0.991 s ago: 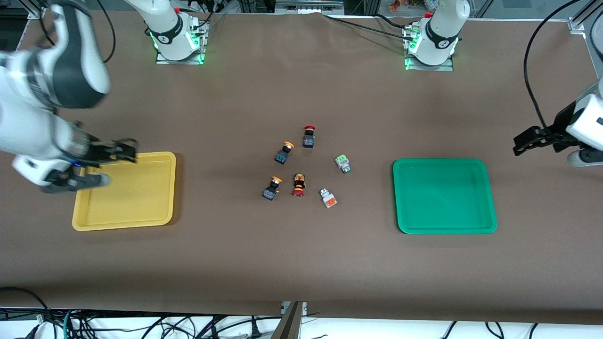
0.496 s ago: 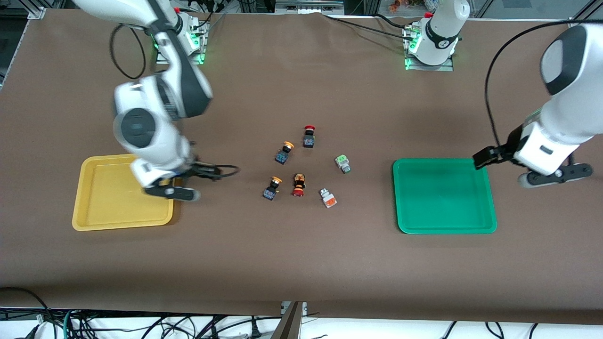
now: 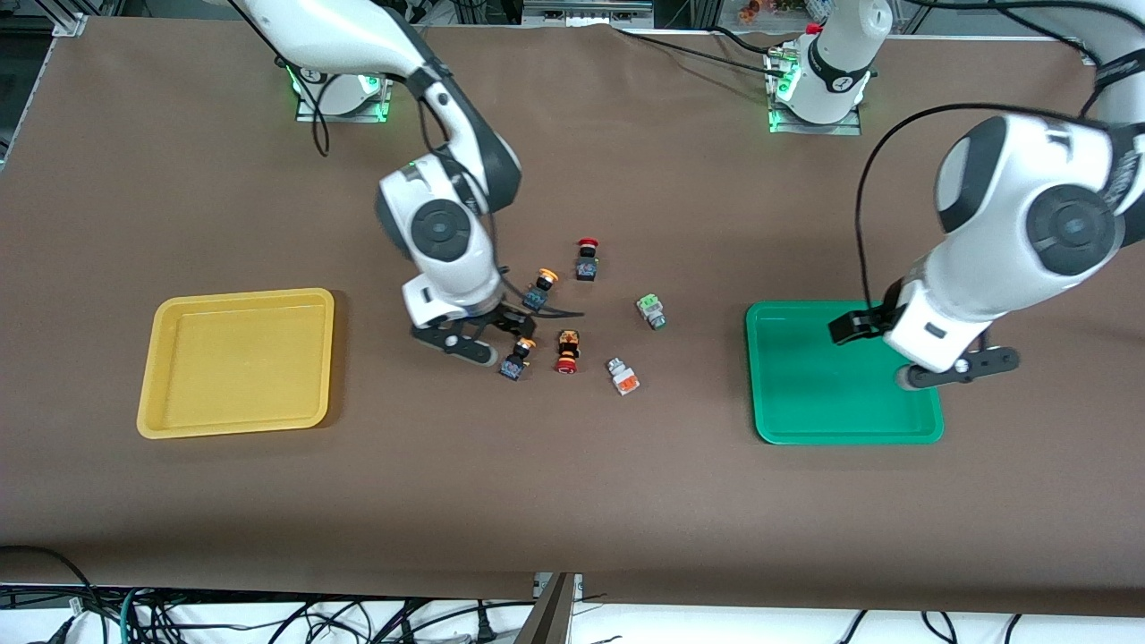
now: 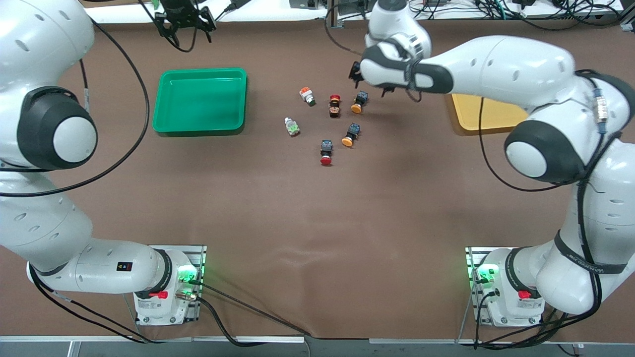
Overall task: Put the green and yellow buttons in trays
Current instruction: 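Grasp a yellow button with the right gripper while the left gripper grasps green, then carry the yellow button with the right gripper while the left gripper lifts green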
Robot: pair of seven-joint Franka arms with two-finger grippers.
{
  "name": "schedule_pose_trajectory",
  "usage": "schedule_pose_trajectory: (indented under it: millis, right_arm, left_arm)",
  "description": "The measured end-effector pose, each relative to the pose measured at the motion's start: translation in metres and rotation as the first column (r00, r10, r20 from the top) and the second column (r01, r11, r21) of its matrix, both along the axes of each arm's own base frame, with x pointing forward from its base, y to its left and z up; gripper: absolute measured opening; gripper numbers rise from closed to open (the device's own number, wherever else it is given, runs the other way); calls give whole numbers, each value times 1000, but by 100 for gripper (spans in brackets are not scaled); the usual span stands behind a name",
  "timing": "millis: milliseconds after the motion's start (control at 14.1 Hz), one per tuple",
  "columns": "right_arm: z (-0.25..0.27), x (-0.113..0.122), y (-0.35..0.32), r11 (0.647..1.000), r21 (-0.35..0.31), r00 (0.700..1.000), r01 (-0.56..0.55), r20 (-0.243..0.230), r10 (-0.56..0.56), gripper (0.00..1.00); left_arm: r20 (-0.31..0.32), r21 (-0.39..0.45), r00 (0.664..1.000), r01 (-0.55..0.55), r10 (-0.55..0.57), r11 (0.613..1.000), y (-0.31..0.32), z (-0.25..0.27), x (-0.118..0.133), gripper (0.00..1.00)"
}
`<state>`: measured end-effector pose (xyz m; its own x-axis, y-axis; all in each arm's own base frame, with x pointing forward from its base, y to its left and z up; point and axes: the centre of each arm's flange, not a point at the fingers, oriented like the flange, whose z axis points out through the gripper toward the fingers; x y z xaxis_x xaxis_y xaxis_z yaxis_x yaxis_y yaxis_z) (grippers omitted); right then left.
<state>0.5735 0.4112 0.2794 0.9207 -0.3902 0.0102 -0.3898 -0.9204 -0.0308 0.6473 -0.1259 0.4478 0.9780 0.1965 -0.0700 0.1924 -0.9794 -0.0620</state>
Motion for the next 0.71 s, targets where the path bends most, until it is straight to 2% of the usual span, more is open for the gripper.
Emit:
schedule_pose_trajectory:
  millis: [212, 425, 708]
  right_arm:
    - [-29, -18, 29, 999, 10, 999, 51, 10, -51, 100]
    - [-46, -33, 46, 999, 4, 999, 51, 4, -51, 100]
    - [-54, -38, 47, 999, -12, 999, 45, -12, -45, 100]
  left_arm:
    - [4, 20, 1000, 29, -30, 999, -18, -18, 4, 100]
    - [-4, 16, 1000, 30, -30, 999, -17, -24, 6, 100]
    - [-76, -79, 997, -16, 10, 997, -38, -55, 5, 100]
